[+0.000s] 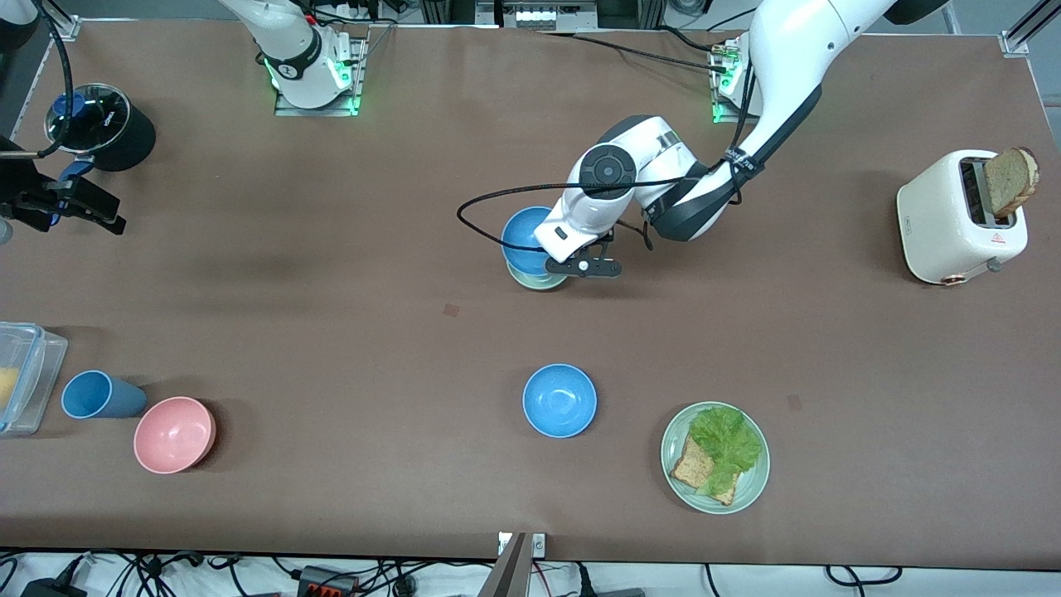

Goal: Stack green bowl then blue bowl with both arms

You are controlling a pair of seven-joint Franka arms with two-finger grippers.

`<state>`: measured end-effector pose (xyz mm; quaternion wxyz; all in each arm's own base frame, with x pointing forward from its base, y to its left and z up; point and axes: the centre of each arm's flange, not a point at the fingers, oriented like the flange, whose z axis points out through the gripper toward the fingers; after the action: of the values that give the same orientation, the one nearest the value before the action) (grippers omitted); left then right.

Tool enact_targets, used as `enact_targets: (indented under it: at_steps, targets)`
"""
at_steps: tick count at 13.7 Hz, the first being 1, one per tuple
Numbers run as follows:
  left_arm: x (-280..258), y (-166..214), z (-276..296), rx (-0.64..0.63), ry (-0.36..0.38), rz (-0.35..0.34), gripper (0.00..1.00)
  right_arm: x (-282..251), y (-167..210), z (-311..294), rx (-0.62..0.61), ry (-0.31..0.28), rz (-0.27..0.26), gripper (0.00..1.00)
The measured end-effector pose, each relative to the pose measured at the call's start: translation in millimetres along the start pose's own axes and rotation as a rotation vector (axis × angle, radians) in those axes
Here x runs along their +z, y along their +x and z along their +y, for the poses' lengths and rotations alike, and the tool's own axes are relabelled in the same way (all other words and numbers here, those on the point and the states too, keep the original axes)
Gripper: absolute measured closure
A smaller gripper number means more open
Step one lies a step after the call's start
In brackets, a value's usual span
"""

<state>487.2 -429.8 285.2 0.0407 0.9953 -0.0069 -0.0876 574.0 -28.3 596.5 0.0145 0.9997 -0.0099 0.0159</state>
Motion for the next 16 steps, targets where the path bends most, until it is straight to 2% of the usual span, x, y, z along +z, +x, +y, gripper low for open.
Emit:
enact_targets:
  at_steps: [7,8,10,13,16]
  targets:
    - [13,4,-4,0.016,0.023,0.006,0.94,3,0,2,0.001,0.000,-0.012,0.00]
    - [13,6,-6,0.011,0.025,0.006,0.92,3,0,2,0.001,0.000,-0.013,0.00]
    - [12,10,-10,-0.009,0.025,0.009,0.76,3,0,3,0.002,0.000,-0.013,0.00]
    - [2,17,-12,-0.033,0.026,0.017,0.73,3,0,4,0.003,0.000,-0.013,0.00]
    - [-38,31,-15,-0.062,0.061,0.008,0.73,3,0,4,0.004,0.000,-0.014,0.00]
